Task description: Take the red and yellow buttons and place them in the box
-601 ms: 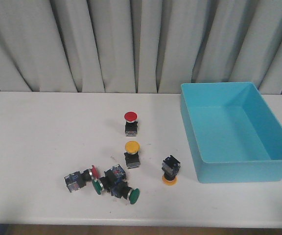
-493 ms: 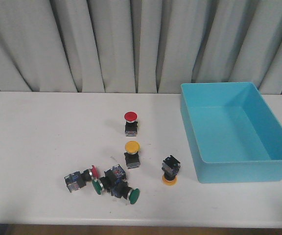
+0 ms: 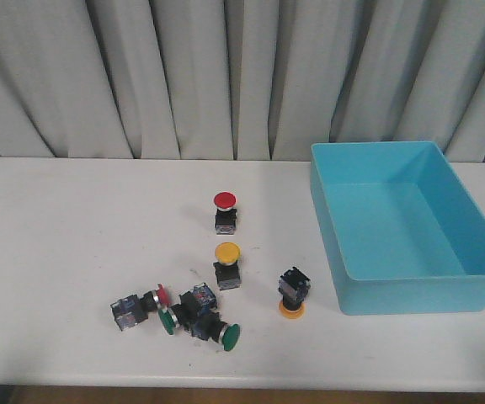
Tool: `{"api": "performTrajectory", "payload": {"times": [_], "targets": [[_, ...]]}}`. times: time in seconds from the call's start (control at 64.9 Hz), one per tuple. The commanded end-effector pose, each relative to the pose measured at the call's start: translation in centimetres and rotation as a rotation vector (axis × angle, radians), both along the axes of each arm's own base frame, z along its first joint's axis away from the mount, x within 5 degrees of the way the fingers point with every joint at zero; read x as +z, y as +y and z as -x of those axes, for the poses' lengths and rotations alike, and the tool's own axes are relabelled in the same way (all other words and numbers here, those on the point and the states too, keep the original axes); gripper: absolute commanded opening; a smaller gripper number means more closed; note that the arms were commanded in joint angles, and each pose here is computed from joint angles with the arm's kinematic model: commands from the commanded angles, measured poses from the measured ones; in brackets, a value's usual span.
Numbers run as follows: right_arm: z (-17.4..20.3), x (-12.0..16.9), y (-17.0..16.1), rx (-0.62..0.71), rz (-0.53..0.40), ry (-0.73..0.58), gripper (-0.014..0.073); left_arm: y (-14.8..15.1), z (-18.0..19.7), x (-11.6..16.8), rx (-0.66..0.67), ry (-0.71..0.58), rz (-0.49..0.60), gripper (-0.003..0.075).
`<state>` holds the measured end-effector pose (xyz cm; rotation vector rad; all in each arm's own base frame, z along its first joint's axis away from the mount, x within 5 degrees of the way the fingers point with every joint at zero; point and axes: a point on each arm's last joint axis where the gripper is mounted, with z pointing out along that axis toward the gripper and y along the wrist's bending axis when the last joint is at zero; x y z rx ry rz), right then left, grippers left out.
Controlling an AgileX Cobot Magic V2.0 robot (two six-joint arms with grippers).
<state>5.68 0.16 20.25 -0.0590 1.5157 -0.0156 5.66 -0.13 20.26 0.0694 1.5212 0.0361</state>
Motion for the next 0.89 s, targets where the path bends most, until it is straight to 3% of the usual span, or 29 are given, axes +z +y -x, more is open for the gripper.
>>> {"api": "performTrajectory", "payload": {"times": [0.0,0.493,0.601,0.74,0.878], "targets": [[0.1,0.5,0.0,-0.006,0.007,-0.076,-0.0003,0.0,0.0,-0.8,0.004,-0.046,0.015,-0.0006],[0.2,0.8,0.0,-0.006,0.004,-0.085,-0.0003,0.1,0.0,-0.3,0.004,-0.076,0.037,-0.0006],[0.6,2.8,0.0,-0.007,0.001,-0.112,-0.0003,0.1,0.4,2.2,-0.004,-0.157,0.12,-0.0006],[1.5,7.3,-0.1,-0.01,0.0,-0.09,-0.0003,0.1,1.8,8.2,-0.016,-0.271,0.123,-0.0006],[1.3,12.1,-0.1,-0.016,0.028,-0.035,-0.0003,0.0,1.9,13.3,-0.025,-0.199,0.118,-0.0006]]}}
